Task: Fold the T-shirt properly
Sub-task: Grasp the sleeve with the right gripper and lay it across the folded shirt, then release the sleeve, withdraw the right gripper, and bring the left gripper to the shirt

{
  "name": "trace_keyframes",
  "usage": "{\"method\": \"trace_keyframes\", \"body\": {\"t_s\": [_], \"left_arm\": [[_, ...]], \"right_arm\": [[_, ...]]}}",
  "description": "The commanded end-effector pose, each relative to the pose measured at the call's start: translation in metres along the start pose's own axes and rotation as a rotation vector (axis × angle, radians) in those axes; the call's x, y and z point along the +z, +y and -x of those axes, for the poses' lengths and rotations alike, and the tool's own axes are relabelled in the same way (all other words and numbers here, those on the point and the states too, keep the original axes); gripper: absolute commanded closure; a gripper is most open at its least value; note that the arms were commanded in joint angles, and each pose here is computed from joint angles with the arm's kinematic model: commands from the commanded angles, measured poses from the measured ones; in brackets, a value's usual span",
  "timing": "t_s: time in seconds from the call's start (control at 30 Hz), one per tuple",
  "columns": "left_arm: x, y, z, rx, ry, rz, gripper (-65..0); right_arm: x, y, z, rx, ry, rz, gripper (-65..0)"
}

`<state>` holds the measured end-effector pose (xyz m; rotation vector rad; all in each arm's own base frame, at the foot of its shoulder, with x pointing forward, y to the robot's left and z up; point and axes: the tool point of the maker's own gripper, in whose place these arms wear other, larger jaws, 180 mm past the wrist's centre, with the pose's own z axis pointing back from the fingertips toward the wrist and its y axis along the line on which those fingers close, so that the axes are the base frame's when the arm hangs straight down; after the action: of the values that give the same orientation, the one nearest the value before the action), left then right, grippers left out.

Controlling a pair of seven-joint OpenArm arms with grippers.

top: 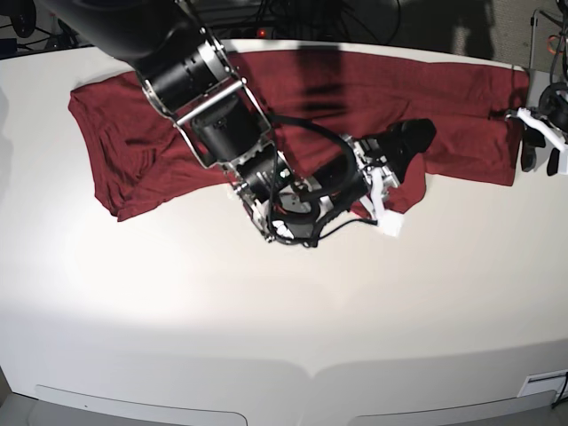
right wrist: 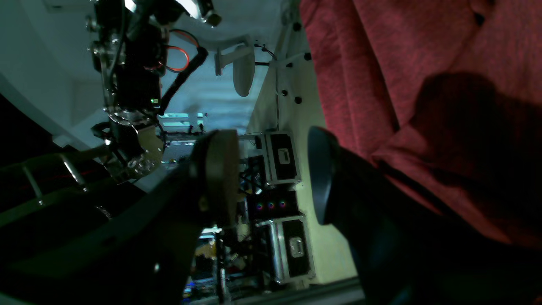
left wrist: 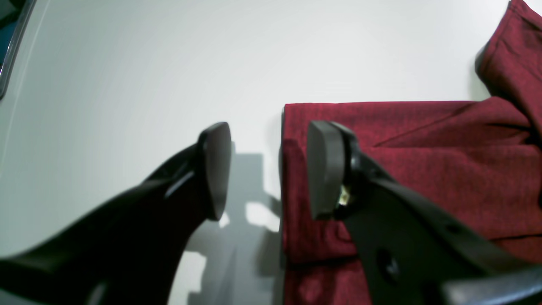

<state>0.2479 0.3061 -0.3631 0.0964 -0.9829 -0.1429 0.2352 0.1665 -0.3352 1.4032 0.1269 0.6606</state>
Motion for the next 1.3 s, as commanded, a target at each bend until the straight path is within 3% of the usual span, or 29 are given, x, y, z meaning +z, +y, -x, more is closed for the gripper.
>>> {"method": "trace_keyframes", "body": {"t_s": [0.0, 0.17, 0.4, 0.53, 0.63, 0.9, 1.07, 1.27], "left_arm": [[0.001, 0.007, -0.016, -0.018, -0.046, -0.011, -28.8], [0.002, 0.004, -0.023, -0.025, -0.064, -0.004, -28.8], [0.012, -0.036, -0.067, -0.053, -0.184, 0.133, -28.8], [0.008, -0.062, -0.075, -0.06, -0.203, 0.201, -28.8], [0.002, -0.089, -0.077, -0.063, -0.208, 0.263, -28.8], [-0.013, -0.162, -0.101, -0.039, -0.286, 0.37, -28.8], [-0.014, -0.21, -0.112, -0.051, -0.315, 0.458, -28.4], [-0.039, -0.245, -0.102, -0.194, -0.271, 0.344, -25.3]], "right_arm": [[0.01, 0.021, -0.032, 0.081, -0.032, -0.014, -27.1], [0.043, 0.048, -0.085, 0.219, -0.052, 0.06, -27.1], [0.126, -0.001, -0.098, 0.268, 0.058, 0.51, -27.1], [0.184, -0.039, -0.096, 0.243, 0.003, 0.745, -27.1], [0.226, -0.058, -0.081, 0.2, -0.007, 0.857, -27.1], [0.314, -0.076, -0.032, 0.073, -0.046, 0.99, -27.1], [0.347, -0.082, -0.002, 0.004, -0.078, 1.018, -27.1], [0.355, -0.085, 0.028, -0.066, -0.154, 0.944, -27.1]]}}
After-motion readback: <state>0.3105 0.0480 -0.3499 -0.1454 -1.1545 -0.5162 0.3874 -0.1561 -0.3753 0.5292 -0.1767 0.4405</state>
